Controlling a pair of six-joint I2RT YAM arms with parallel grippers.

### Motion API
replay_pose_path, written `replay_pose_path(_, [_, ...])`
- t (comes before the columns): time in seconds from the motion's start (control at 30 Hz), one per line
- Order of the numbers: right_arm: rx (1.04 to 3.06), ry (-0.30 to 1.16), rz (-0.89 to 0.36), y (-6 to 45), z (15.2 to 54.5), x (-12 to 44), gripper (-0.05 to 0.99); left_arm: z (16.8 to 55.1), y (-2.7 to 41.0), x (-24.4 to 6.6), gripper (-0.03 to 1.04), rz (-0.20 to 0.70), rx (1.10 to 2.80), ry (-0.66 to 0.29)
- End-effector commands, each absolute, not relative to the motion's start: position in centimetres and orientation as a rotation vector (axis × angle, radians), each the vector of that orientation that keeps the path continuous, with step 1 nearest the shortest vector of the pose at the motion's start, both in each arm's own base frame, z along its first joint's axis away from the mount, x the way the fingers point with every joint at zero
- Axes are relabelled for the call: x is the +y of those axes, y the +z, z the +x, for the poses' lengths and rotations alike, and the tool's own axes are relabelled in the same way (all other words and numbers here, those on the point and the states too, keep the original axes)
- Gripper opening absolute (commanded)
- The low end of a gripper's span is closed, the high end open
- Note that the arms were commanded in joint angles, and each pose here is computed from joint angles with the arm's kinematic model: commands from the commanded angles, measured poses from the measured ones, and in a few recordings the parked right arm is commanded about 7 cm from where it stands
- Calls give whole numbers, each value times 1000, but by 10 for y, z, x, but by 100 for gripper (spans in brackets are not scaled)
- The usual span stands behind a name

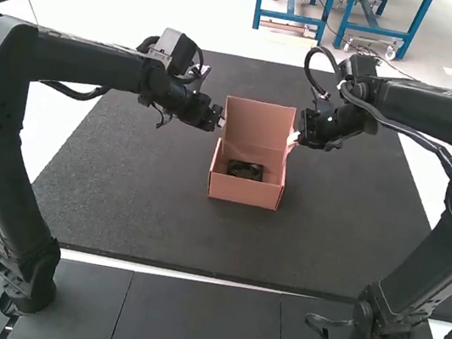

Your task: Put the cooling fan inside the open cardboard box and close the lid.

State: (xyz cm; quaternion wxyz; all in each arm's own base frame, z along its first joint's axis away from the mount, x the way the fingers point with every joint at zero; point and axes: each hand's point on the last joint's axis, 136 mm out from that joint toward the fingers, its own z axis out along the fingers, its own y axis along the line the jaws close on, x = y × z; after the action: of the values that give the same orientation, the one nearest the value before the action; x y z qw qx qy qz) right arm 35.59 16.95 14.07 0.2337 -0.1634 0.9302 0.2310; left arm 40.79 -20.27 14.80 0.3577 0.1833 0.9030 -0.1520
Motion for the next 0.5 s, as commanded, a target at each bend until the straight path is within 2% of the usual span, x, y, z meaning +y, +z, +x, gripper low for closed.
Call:
replay_pose_path(0.0, [2521,693,-454,156,361,176,-2,403,171,-217,96,511,2278,-448])
replay_pose_path(0.47, [2615,695,-466,140,341,171,-2,386,155,-214,96,526,2353,-440])
